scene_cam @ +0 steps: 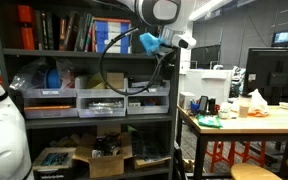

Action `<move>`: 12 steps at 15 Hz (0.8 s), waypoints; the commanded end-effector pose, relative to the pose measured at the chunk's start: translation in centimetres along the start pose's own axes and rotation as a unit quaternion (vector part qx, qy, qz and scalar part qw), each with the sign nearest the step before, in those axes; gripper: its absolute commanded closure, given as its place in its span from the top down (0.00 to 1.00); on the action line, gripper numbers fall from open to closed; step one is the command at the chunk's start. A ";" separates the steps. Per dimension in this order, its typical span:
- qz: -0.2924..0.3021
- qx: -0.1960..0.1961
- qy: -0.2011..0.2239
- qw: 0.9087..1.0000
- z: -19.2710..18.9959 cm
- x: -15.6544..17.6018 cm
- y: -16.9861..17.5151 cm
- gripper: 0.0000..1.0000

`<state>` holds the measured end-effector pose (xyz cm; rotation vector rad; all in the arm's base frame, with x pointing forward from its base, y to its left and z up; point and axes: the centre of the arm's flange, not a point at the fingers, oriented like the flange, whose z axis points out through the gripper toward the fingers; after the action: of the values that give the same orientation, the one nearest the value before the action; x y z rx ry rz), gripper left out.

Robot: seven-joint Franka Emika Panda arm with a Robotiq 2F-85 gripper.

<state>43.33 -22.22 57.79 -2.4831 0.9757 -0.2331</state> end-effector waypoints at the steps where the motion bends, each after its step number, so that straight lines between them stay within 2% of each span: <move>1: 0.032 0.024 -0.021 0.999 3.3 -0.4 -1.1 1.00; 6: 0.056 0.038 -0.031 0.997 6.5 -0.2 -1.8 1.00; 12: 0.020 0.101 -0.035 0.994 9.8 1.8 -2.3 1.00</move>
<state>47.75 -18.22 51.38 -2.3044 0.9739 -0.1795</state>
